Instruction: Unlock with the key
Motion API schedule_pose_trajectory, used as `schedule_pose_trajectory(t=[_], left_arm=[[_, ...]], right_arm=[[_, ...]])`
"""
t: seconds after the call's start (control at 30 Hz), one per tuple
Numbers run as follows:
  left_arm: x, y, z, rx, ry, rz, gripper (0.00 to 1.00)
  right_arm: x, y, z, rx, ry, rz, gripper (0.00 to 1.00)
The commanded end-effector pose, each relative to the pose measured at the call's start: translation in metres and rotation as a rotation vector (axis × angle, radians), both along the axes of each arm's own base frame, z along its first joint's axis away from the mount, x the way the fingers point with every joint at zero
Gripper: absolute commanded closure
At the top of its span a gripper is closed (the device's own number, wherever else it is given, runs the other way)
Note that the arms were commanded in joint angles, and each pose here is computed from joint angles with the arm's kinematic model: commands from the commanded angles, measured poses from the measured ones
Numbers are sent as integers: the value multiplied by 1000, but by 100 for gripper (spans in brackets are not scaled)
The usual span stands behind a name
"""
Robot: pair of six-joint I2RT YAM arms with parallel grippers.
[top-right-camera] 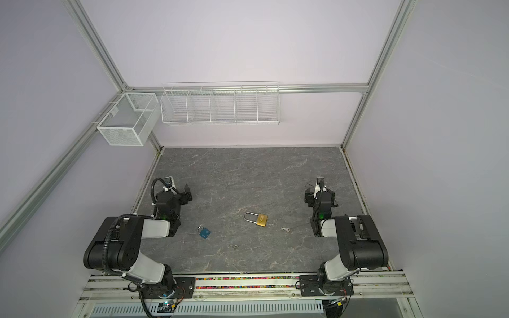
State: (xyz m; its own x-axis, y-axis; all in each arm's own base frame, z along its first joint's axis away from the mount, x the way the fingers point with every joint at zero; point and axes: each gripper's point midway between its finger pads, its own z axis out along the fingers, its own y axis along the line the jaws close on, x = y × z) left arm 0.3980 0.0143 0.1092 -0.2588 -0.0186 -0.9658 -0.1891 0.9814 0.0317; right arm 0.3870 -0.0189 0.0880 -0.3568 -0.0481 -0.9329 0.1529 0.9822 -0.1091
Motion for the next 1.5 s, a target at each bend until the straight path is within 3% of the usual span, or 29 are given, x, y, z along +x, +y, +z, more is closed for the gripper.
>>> schedule_pose_trajectory(t=[0.0, 0.87, 0.93, 1.0, 1.03, 1.07, 1.1, 1.17, 1.27, 1.4, 1.47], left_arm=[[5, 0, 8, -5, -20, -4, 1], [5, 0, 8, -5, -21, -4, 1], [1, 6, 18, -3, -54, 42, 1], [-11, 2, 47, 33, -82, 62, 1], [-17, -4, 64, 59, -89, 65, 1], [-24, -16, 82, 44, -87, 51, 1], [-26, -35, 99, -10, -68, -43, 0], [-33, -57, 115, -221, -22, -98, 10], [-52, -111, 100, -475, 156, -262, 14], [-106, -200, 68, -685, 361, -490, 25], [-142, -240, 59, -715, 429, -578, 25]], right_arm=[[4, 0, 8, 12, -25, 3, 11], [4, 0, 9, 12, -29, 2, 11], [-3, -5, 19, -12, -69, -54, 11], [-15, 6, 45, -73, -154, -26, 12], [-21, 7, 58, -102, -152, -66, 12], [-26, 7, 64, -70, -60, -106, 12], [-37, 4, 52, 10, 127, -137, 11], [-53, 14, 48, 149, 294, -154, 5], [-89, 40, 31, 318, 501, -123, 2], [-152, 75, 4, 560, 611, -67, 5], [-175, 88, -6, 667, 637, -31, 8]])
